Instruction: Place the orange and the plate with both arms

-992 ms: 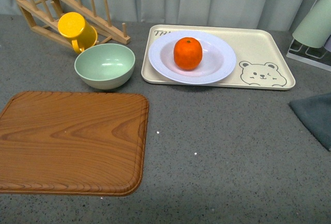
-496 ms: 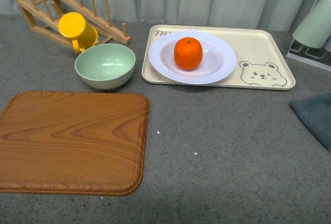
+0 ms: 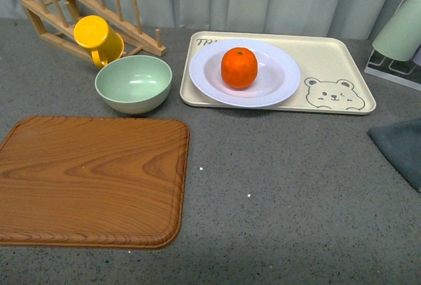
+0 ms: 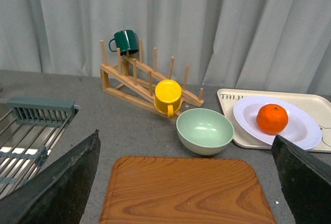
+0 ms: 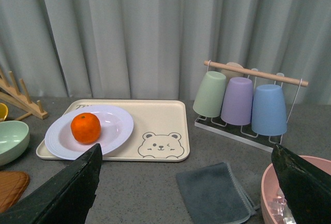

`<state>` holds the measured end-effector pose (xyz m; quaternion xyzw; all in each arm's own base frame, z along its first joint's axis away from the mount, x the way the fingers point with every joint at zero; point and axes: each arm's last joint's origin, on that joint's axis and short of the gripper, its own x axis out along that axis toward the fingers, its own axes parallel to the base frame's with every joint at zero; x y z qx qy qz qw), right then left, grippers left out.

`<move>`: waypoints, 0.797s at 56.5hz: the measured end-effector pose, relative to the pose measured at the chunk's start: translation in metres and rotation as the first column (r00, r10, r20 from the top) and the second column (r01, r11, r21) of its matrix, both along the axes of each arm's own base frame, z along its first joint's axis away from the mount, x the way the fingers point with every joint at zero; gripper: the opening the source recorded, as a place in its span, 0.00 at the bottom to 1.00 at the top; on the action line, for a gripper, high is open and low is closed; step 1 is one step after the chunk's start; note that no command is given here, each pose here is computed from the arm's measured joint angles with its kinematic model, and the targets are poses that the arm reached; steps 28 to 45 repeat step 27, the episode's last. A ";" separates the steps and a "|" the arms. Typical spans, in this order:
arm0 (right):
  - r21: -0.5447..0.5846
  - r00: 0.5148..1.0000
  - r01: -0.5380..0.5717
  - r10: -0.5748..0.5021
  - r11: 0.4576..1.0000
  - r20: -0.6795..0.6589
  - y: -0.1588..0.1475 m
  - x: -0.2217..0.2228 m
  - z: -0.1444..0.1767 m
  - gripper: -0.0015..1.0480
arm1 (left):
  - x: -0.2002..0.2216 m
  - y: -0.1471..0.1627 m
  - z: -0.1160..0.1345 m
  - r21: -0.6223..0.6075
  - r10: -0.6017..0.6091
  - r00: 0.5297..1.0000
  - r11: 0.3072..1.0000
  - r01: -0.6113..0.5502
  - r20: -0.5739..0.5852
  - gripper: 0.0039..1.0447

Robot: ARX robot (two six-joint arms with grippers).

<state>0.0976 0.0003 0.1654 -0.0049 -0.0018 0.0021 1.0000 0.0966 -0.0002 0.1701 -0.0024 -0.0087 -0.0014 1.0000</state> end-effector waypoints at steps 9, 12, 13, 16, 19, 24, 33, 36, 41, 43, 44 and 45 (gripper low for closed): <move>0.000 1.000 0.000 0.000 1.000 0.000 0.000 0.000 0.000 0.91 | 0.000 0.000 0.000 0.000 0.000 1.000 1.000 0.000 0.000 0.94; 0.000 1.000 0.000 0.000 1.000 0.000 0.000 0.000 0.000 0.91 | 0.000 0.000 0.000 0.000 0.000 1.000 1.000 0.000 0.000 0.94; 0.000 1.000 0.000 0.000 1.000 0.000 0.000 0.000 0.000 0.91 | 0.000 0.000 0.000 0.000 0.000 1.000 1.000 0.000 0.000 0.94; 0.000 1.000 0.000 0.000 1.000 0.000 0.000 0.000 0.000 0.91 | 0.000 0.000 0.000 0.000 0.000 1.000 1.000 0.000 0.000 0.94; 0.000 1.000 0.000 0.000 1.000 0.000 0.000 0.000 0.000 0.91 | 0.000 0.000 0.000 0.000 0.000 1.000 1.000 0.000 0.000 0.94; 0.000 1.000 0.000 0.000 1.000 0.000 0.000 0.000 0.000 0.91 | 0.000 0.000 0.000 0.000 0.000 1.000 1.000 0.000 0.000 0.94; 0.000 1.000 0.000 0.000 1.000 0.000 0.000 0.000 0.000 0.91 | 0.000 0.000 0.000 0.000 0.000 1.000 1.000 0.000 0.000 0.94; 0.000 1.000 0.000 0.000 1.000 0.000 0.000 0.000 0.000 0.91 | 0.000 0.000 0.000 0.000 0.000 1.000 1.000 0.000 0.000 0.94; 0.000 1.000 0.000 0.000 1.000 0.000 0.000 0.000 0.000 0.91 | 0.000 0.000 0.000 0.000 0.000 1.000 1.000 0.000 0.000 0.94; 0.000 1.000 0.000 0.000 1.000 0.000 0.000 0.000 0.000 0.91 | 0.000 0.000 0.000 0.000 0.000 1.000 1.000 0.000 0.000 0.94; 0.000 1.000 0.000 0.000 1.000 0.000 0.000 0.000 0.000 0.91 | 0.000 0.000 0.000 0.000 0.000 1.000 1.000 0.000 0.000 0.94; 0.000 1.000 0.000 0.000 1.000 0.000 0.000 0.000 0.000 0.91 | 0.000 0.000 0.000 0.000 0.000 1.000 1.000 0.000 0.000 0.94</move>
